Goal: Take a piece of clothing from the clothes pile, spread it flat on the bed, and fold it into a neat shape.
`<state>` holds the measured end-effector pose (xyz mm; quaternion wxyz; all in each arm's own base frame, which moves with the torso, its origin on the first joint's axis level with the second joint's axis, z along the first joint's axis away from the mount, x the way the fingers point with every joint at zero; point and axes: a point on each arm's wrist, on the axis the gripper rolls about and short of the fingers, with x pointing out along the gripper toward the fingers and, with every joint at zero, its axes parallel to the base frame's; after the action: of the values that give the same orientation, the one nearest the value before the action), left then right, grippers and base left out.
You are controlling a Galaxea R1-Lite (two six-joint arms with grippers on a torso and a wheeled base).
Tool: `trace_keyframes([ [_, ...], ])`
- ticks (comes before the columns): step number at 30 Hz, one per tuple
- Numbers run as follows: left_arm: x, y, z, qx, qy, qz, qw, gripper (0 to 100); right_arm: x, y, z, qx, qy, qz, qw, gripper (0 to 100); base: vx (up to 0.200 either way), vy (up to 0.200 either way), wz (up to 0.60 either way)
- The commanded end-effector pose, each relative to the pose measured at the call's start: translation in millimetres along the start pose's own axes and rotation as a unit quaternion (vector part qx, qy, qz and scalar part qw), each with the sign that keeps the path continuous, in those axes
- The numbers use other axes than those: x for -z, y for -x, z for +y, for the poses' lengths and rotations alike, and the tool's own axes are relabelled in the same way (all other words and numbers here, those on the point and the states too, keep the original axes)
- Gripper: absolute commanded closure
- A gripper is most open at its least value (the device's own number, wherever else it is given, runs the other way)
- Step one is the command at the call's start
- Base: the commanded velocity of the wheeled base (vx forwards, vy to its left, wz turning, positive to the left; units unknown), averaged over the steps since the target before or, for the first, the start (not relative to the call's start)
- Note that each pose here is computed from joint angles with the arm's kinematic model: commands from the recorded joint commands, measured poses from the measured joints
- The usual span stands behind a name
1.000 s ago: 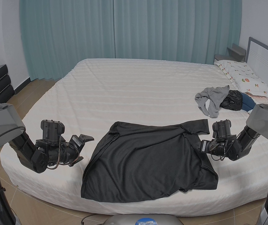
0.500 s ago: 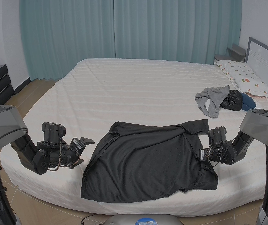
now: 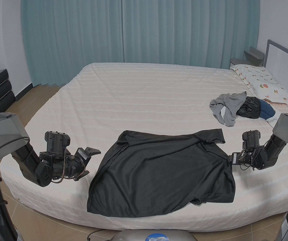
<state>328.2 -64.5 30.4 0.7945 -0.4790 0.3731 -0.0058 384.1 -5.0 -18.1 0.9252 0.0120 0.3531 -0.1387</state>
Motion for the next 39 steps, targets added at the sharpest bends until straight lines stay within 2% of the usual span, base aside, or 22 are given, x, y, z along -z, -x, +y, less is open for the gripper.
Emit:
trace_keyframes([
  [1, 0, 0, 0, -0.001, 0.0, 0.001, 1.0, 0, -10, 13, -33, -0.003, -0.031, -0.009, 0.9995, 0, 0.0, 0.0, 0.0],
  [10, 1, -3, 3, -0.005, 0.001, 0.003, 1.0, 0, -7, 23, -59, -0.041, -0.062, -0.036, 0.9965, 0, 0.0, 0.0, 0.0],
  [13, 0, -2, 2, -0.004, 0.001, 0.002, 1.0, 0, 2, 26, -56, -0.062, -0.058, -0.026, 0.996, 0, 0.0, 0.0, 0.0],
  [15, 1, -2, 2, -0.004, -0.001, 0.003, 1.0, 0, 13, 31, -43, -0.094, -0.047, -0.012, 0.9944, 0, 0.0, 0.0, 0.0],
  [18, 2, -2, 1, -0.003, -0.003, 0.003, 1.0, 0, 20, 36, -32, -0.116, -0.054, -0.004, 0.9917, 0, 0.0, 0.0, 0.0],
  [20, 1, -1, 0, -0.001, -0.004, 0.002, 1.0, 0, 24, 40, -21, -0.139, -0.067, 0.004, 0.9881, 0, 0.0, 0.0, 0.0],
  [27, 2, -2, 1, -0.002, -0.004, 0.003, 1.0, 0, 29, 68, -7, -0.183, -0.105, 0.021, 0.9773, 0, 0.0, 0.0, 0.0],
  [30, 2, -2, 1, -0.002, -0.004, 0.003, 1.0, 0, 30, 77, -6, -0.189, -0.118, 0.023, 0.9746, 0, 0.0, 0.0, 0.0],
  [34, 2, -1, 1, -0.002, -0.004, 0.003, 1.0, 0, 34, 96, 0, -0.203, -0.167, 0.028, 0.9643, 0, 0.0, 0.0, 0.0],
  [39, 2, -1, 1, -0.003, -0.004, 0.004, 1.0, 0, 44, 97, 0, -0.207, -0.203, 0.04, 0.9562, 0, -0.2, 0.0, 0.0],
])
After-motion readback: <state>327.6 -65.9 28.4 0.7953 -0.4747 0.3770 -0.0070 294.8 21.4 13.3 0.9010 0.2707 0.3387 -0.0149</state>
